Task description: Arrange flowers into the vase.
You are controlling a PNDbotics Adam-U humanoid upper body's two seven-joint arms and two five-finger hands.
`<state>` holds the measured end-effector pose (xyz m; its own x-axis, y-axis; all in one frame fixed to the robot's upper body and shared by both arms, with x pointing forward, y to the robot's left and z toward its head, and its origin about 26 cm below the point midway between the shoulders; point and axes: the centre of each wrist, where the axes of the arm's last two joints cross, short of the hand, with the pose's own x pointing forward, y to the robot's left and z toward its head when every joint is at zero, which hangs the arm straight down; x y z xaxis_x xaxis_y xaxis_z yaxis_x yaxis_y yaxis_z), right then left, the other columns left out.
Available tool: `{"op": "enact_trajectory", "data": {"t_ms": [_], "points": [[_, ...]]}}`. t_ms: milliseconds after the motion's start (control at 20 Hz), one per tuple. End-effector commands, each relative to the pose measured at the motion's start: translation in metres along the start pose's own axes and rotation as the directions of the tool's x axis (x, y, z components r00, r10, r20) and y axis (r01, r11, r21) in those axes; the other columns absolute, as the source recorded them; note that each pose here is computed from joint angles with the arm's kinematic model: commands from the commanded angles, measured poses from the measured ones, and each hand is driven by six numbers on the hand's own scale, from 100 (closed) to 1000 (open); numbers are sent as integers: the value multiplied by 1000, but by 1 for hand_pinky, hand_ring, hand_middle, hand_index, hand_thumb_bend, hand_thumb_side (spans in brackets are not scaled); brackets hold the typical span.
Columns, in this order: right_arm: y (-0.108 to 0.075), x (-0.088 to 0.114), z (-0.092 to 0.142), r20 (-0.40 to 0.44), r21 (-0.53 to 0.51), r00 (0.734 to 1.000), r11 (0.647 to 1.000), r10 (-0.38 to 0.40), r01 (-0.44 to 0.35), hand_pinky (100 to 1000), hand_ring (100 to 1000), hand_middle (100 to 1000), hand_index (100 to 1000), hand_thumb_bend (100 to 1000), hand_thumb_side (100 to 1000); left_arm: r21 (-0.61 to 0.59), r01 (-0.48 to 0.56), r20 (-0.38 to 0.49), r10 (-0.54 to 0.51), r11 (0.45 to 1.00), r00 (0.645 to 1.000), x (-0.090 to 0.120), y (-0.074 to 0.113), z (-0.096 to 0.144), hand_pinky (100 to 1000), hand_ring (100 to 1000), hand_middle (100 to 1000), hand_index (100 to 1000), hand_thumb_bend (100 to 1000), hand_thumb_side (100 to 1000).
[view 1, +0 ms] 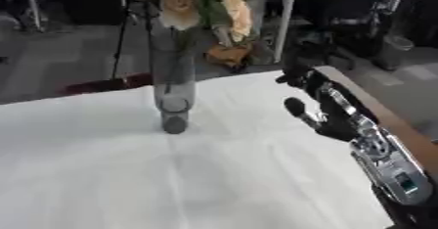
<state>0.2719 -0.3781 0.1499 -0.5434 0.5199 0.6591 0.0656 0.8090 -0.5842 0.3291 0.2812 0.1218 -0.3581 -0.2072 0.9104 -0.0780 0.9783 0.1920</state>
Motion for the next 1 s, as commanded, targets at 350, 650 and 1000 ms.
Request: {"op": "enact_trajectory", "data": {"t_ms": [350, 650, 1000], "points": [[7, 7, 9, 3, -54, 999, 998, -39, 39, 882, 938, 720, 1000, 310, 715, 73, 44, 65, -49, 996, 997, 17, 17, -9, 579, 699, 625, 655, 908, 614], [15, 9, 12, -16, -105, 998, 992, -67, 65, 872, 926, 699, 997, 264, 698, 93, 29, 67, -35, 995, 997, 17, 16, -9, 574, 685, 615, 648, 902, 604], [19, 10, 13, -34, -130, 997, 989, -73, 68, 868, 921, 689, 993, 240, 690, 112, 11, 71, -19, 994, 997, 16, 15, -8, 565, 677, 609, 645, 886, 601]]}}
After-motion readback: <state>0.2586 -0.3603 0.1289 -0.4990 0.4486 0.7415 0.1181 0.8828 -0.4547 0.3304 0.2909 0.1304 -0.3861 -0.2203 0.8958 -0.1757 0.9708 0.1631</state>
